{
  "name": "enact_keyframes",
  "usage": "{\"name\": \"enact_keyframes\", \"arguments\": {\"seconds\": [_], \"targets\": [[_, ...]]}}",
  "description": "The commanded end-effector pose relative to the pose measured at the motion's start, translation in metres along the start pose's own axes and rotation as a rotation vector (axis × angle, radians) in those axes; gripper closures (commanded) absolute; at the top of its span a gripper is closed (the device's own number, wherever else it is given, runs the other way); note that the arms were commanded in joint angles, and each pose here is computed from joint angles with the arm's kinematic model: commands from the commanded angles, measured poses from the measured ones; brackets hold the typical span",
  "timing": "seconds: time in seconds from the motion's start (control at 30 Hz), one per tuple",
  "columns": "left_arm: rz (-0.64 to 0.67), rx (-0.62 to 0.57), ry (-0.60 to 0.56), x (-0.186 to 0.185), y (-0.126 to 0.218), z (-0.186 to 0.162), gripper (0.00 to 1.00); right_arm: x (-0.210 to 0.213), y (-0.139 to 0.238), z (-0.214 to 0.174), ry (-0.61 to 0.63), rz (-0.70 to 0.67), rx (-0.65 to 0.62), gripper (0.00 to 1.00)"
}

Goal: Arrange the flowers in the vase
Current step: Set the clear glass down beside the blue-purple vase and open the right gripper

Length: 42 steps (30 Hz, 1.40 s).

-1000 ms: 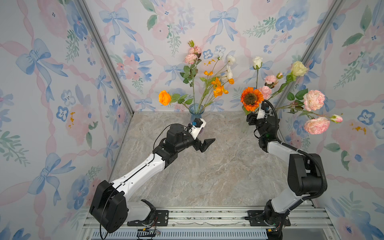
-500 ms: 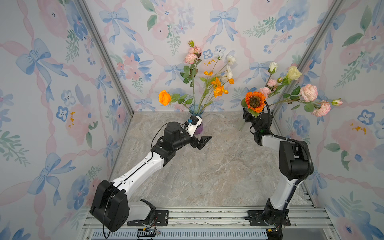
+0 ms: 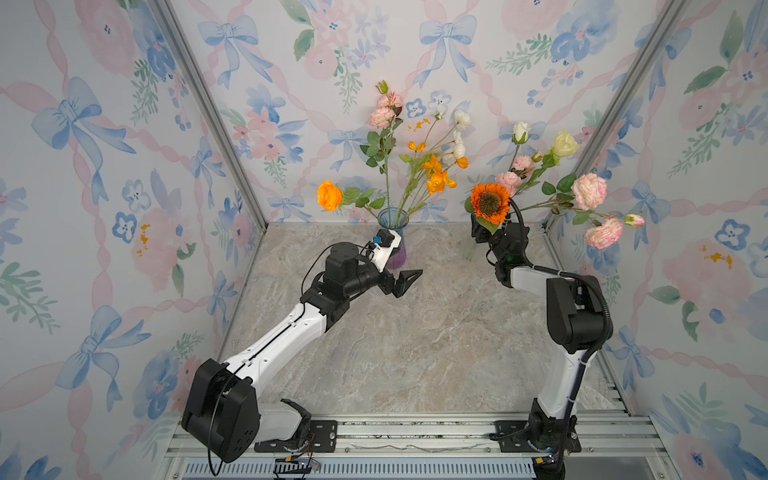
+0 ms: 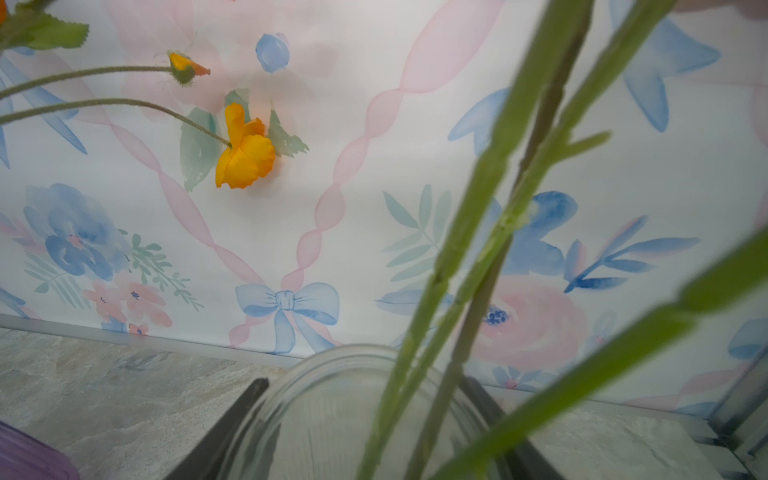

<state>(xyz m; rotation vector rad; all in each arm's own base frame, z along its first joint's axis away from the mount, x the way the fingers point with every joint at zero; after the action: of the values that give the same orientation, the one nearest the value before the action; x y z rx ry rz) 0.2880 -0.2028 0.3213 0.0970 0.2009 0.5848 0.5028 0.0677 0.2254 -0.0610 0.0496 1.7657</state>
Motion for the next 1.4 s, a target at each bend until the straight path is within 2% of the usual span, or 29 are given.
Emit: {"name": "enact_keyframes", "arguments": {"seconds": [0.0, 0.53, 0.73, 0.87, 1.2, 1.37], "targets": [[-0.015, -0.017, 0.010, 0.002, -0.002, 0.003, 0.02, 0.009, -0.005, 0.048, 0.036, 0.003, -0.192, 0.76], [-0.018, -0.016, 0.019, 0.006, -0.001, 0.003, 0.02, 0.032, -0.009, 0.028, 0.040, 0.027, -0.162, 0.71], [-0.021, -0.016, 0.022, 0.006, -0.002, 0.002, 0.02, 0.033, -0.007, 0.022, 0.039, 0.021, -0.151, 0.56], [-0.021, -0.014, 0.026, 0.008, -0.002, 0.002, 0.02, 0.032, -0.006, 0.017, 0.041, 0.007, -0.143, 0.33], [-0.030, -0.013, 0.034, 0.008, -0.003, 0.001, 0.02, 0.032, -0.004, 0.013, 0.046, 0.005, -0.125, 0.11], [-0.029, -0.016, 0.035, 0.008, -0.002, 0.002, 0.02, 0.035, -0.001, 0.009, 0.049, 0.011, -0.113, 0.05]]}}
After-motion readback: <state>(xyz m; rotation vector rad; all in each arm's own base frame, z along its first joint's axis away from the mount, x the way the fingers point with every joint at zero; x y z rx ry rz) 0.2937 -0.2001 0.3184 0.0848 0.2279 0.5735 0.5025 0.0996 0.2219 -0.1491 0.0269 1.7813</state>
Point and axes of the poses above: each gripper's point midway between its finger pads, its own y axis back along the fingers, its own x axis along the line the jaws close on, z = x × y, the point moved 9 cm from there along y, back along the fingers, and after that the axes turned 5 degrees about y, right-handed, at the moved point
